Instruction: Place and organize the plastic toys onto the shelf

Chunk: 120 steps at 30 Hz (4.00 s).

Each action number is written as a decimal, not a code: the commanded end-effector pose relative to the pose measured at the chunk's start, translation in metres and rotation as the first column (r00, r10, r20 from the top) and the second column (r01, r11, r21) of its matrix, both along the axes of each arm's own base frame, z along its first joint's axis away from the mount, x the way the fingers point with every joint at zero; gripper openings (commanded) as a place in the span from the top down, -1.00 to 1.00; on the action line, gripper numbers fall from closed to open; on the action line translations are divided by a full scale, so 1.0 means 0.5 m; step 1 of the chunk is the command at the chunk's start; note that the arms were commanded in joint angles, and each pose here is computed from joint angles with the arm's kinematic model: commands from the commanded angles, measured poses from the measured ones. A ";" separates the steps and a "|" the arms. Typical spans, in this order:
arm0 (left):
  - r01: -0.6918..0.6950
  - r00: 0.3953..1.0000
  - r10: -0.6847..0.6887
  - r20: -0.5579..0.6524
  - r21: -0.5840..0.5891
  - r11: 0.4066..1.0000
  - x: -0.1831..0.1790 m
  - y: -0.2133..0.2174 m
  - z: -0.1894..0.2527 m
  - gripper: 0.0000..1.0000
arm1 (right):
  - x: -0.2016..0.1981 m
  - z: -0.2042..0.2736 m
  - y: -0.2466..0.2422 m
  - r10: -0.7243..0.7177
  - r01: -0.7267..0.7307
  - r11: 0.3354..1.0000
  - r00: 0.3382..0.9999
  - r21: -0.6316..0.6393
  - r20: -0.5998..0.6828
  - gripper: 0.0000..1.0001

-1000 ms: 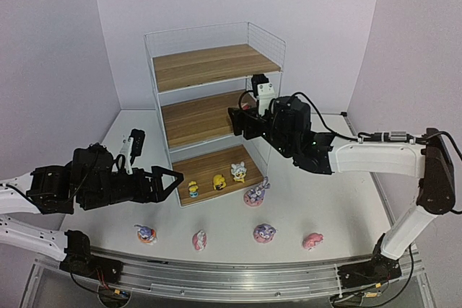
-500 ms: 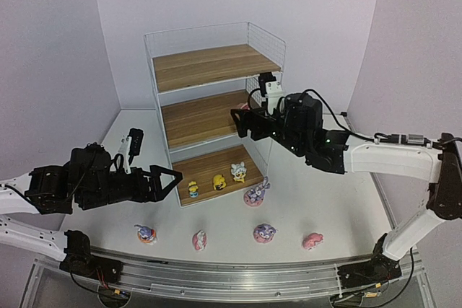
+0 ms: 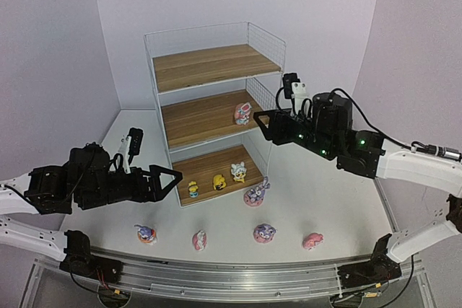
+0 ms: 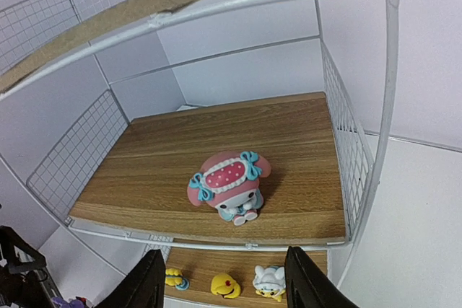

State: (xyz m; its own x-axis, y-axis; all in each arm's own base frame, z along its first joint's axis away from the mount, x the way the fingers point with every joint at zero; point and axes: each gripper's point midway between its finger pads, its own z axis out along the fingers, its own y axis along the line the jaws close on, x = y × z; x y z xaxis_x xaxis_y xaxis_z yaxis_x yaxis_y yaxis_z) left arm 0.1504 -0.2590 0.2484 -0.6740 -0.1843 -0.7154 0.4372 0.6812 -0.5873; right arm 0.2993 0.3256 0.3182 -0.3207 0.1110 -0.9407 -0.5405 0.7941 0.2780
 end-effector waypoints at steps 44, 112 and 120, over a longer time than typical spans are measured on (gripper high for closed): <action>0.024 1.000 -0.023 0.009 -0.054 0.998 -0.009 0.001 0.002 -0.99 | 0.095 -0.033 0.069 -0.210 0.213 0.971 0.977 0.111 -0.043 -0.02; 0.038 0.994 -0.040 -0.103 -0.019 0.999 -0.030 0.009 -0.078 -0.99 | -0.371 -0.487 -0.354 -0.495 0.208 0.869 0.339 -0.450 -0.800 -0.83; 0.054 0.994 -0.057 -0.099 -0.033 0.998 -0.037 0.014 -0.085 -0.99 | -0.363 -0.527 -0.311 -0.435 0.242 0.896 0.306 -0.373 -0.847 -0.79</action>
State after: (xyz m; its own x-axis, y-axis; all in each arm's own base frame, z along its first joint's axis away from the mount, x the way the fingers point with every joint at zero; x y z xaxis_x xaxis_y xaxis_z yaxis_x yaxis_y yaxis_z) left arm 0.1340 -0.2512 0.1945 -0.7555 -0.1325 -0.6416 0.3999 0.6825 -0.6118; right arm 0.1184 0.1502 0.0620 -0.9490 0.2537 -0.1872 0.2187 0.9574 0.1888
